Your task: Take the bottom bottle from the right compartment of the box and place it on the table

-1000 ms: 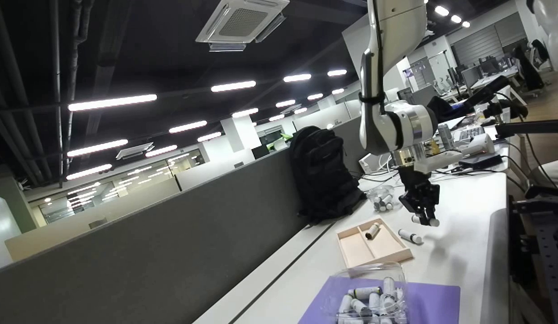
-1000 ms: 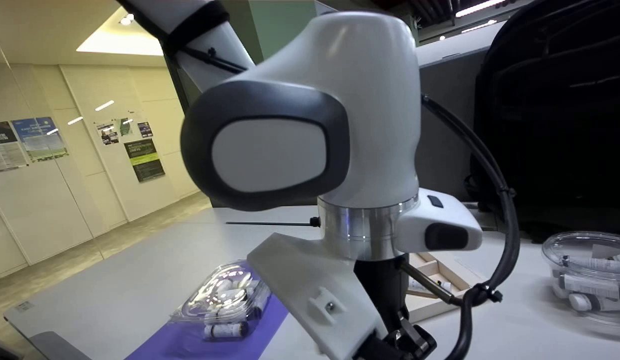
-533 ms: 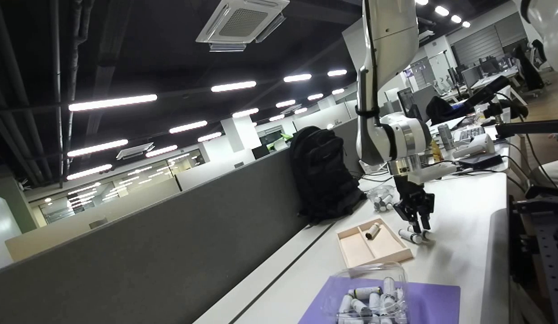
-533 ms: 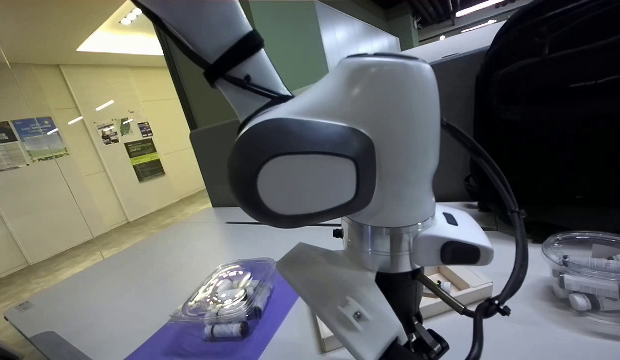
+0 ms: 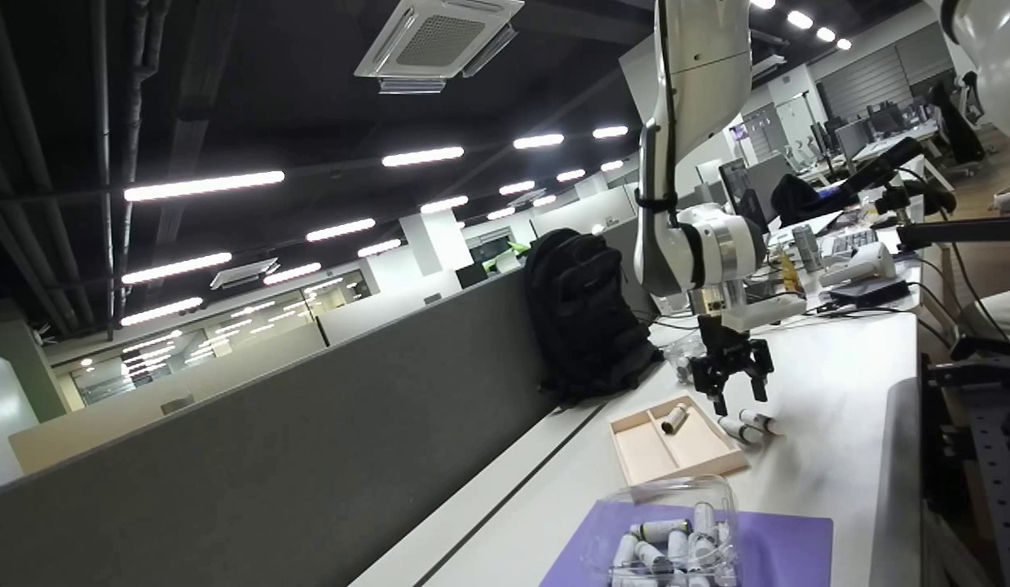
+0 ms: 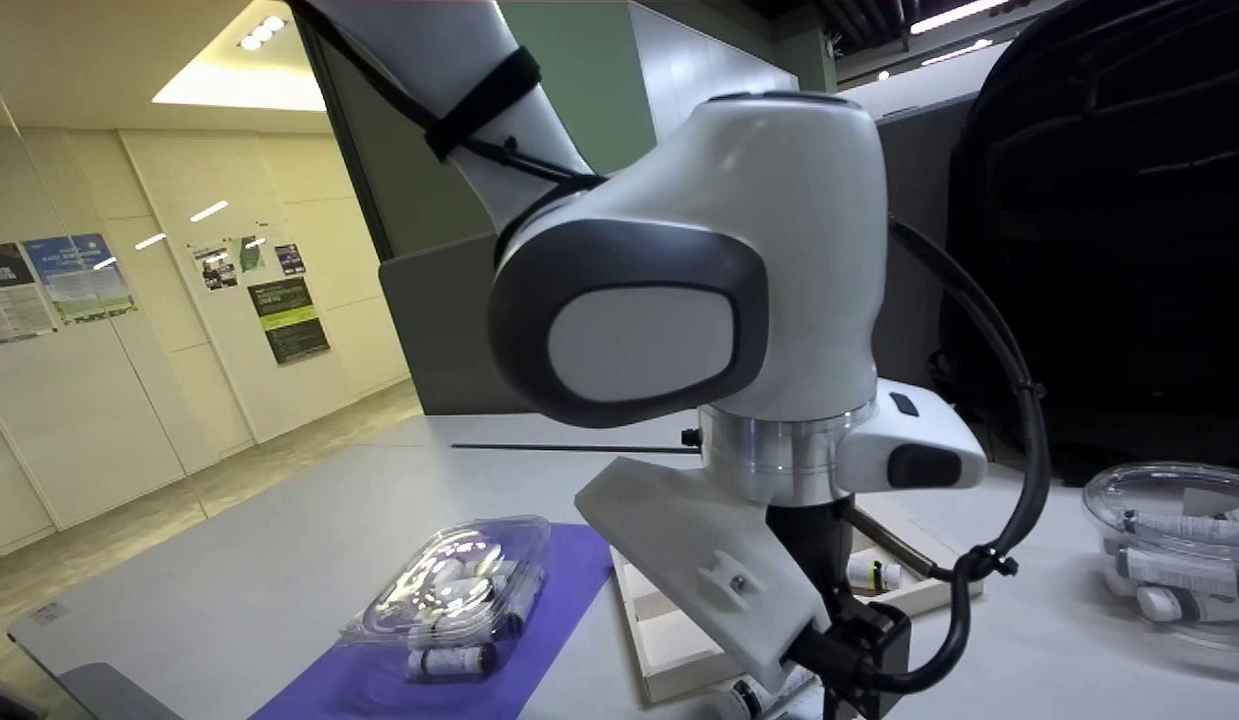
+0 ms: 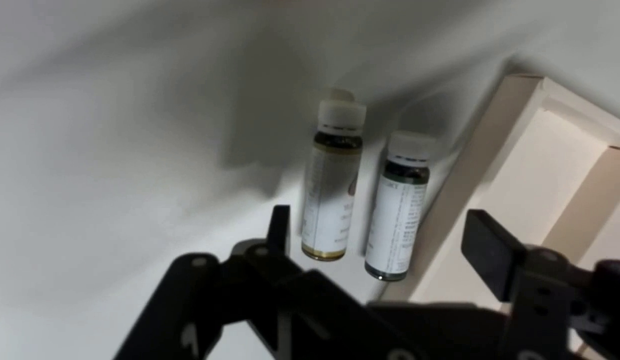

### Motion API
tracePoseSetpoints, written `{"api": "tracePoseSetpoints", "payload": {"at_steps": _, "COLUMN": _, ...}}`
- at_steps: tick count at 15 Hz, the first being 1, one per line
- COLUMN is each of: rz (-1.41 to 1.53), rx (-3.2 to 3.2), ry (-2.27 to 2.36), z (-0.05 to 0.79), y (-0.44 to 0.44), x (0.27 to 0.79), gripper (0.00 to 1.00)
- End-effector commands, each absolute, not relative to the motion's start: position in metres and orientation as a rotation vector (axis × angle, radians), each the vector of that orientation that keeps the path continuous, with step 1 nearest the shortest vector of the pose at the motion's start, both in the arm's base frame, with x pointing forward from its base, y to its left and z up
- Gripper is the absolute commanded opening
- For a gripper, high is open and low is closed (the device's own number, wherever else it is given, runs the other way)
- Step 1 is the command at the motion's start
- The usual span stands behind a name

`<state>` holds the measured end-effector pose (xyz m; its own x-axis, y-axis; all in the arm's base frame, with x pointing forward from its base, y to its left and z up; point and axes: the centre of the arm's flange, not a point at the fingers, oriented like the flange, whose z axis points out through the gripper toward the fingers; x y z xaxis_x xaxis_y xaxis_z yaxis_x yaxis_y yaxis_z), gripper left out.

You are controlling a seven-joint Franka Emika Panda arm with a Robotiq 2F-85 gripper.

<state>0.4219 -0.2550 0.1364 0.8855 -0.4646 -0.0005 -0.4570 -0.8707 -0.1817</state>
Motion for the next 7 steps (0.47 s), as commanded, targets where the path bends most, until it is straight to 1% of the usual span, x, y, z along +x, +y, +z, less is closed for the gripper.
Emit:
{"api": "tracePoseSetpoints", "payload": {"at_steps": 1, "rz": -0.083, "rx": -2.856, "ry": 0.733, "z": 0.176, "y": -0.248, "x": 0.425, "gripper": 1.00}}
{"api": "tracePoseSetpoints", "payload": {"at_steps": 7, "rz": -0.145, "rx": -2.881, "ry": 0.791, "z": 0.243, "y": -0.240, "x": 0.429, "gripper": 1.00}}
